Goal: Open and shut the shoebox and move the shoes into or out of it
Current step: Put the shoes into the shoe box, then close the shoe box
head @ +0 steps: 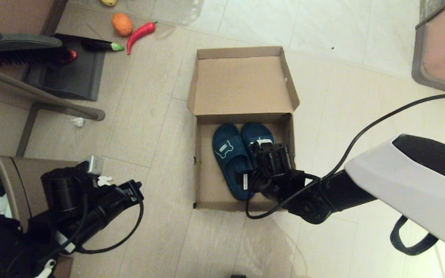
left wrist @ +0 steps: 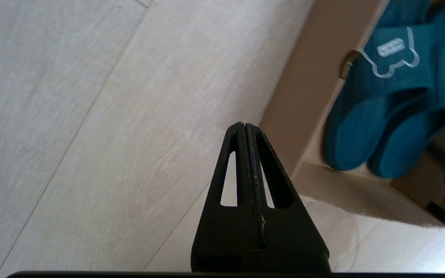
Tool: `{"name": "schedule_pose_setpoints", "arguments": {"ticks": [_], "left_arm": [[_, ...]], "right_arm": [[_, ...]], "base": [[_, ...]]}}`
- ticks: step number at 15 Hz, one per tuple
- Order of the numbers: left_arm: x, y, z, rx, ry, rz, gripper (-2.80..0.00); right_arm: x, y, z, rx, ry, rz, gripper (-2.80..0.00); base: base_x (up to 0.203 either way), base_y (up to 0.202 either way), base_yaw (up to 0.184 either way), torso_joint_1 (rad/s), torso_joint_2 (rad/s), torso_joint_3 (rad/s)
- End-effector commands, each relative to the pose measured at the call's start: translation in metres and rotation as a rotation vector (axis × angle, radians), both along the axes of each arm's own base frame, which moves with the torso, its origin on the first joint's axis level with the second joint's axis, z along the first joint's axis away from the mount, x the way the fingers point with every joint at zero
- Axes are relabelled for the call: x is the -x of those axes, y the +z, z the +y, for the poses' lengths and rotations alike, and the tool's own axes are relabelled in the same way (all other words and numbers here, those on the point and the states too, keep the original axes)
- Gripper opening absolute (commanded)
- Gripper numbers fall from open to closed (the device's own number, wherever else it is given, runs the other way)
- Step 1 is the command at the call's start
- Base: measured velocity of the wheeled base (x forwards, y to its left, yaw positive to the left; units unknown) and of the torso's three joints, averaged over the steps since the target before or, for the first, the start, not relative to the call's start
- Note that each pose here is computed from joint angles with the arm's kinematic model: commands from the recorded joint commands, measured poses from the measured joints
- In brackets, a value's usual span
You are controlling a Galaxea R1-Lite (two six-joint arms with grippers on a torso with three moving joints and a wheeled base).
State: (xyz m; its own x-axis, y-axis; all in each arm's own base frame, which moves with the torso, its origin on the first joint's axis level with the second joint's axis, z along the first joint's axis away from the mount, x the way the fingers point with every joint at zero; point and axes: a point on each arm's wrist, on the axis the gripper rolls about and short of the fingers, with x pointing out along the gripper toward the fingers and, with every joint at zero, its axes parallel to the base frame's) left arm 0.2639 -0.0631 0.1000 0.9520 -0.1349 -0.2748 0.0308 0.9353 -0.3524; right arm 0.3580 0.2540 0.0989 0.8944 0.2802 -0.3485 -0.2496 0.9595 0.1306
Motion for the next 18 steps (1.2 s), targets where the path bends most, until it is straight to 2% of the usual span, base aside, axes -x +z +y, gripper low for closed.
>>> {"name": "schedule_pose_setpoints", "arguments": {"ticks": [1,3,4,5,7,9,11,13,14,15,16,18], "left_arm": [[-0.002,0.004,-0.002,0.007,-0.004,-0.023,-2.8],[-0.006,0.008,-0.003,0.013,-0.01,-0.039,-2.8],[-0.011,0.011,-0.006,0.02,-0.033,-0.047,-2.8],[-0.017,0.017,-0.011,0.026,-0.051,-0.06,-2.8],[-0.03,0.03,-0.019,0.034,-0.075,-0.086,-2.8],[-0.043,0.044,-0.022,0.033,-0.074,-0.075,-2.8],[-0.056,0.058,-0.016,0.047,-0.071,-0.07,-2.8],[-0.075,0.074,-0.015,0.078,-0.102,-0.096,-2.8],[-0.086,0.081,-0.018,0.11,-0.126,-0.111,-2.8],[-0.098,0.089,-0.021,0.167,-0.152,-0.123,-2.8],[-0.109,0.094,-0.025,0.224,-0.169,-0.119,-2.8],[-0.129,0.093,-0.033,0.306,-0.18,-0.067,-2.8]], "right_arm": [[0.003,0.016,-0.006,-0.034,-0.012,-0.028,0.0],[0.014,0.047,-0.025,-0.045,-0.018,-0.031,0.0],[0.027,0.072,-0.038,-0.051,0.012,-0.004,0.0],[0.042,0.094,-0.052,-0.073,0.04,0.021,-2.8],[0.062,0.126,-0.08,-0.118,0.044,0.043,-2.8],[0.073,0.147,-0.12,-0.143,-0.017,0.058,-2.8],[0.077,0.157,-0.159,-0.176,-0.031,0.114,-2.8],[0.071,0.161,-0.199,-0.235,-0.042,0.177,-2.8],[0.059,0.159,-0.211,-0.27,-0.073,0.204,-2.8],[0.039,0.155,-0.214,-0.329,-0.108,0.24,-2.8],[0.02,0.158,-0.216,-0.417,-0.149,0.261,-2.8],[-0.021,0.146,-0.218,-0.576,-0.239,0.357,-2.8]], "base": [[0.0,0.0,0.0,0.0,0.0,0.0],[0.0,0.0,0.0,0.0,0.0,0.0],[0.0,0.0,0.0,0.0,0.0,0.0],[0.0,0.0,0.0,0.0,0.0,0.0],[0.0,0.0,0.0,0.0,0.0,0.0],[0.0,0.0,0.0,0.0,0.0,0.0],[0.0,0.0,0.0,0.0,0.0,0.0],[0.0,0.0,0.0,0.0,0.0,0.0],[0.0,0.0,0.0,0.0,0.0,0.0],[0.0,0.0,0.0,0.0,0.0,0.0],[0.0,0.0,0.0,0.0,0.0,0.0],[0.0,0.0,0.0,0.0,0.0,0.0]]}}
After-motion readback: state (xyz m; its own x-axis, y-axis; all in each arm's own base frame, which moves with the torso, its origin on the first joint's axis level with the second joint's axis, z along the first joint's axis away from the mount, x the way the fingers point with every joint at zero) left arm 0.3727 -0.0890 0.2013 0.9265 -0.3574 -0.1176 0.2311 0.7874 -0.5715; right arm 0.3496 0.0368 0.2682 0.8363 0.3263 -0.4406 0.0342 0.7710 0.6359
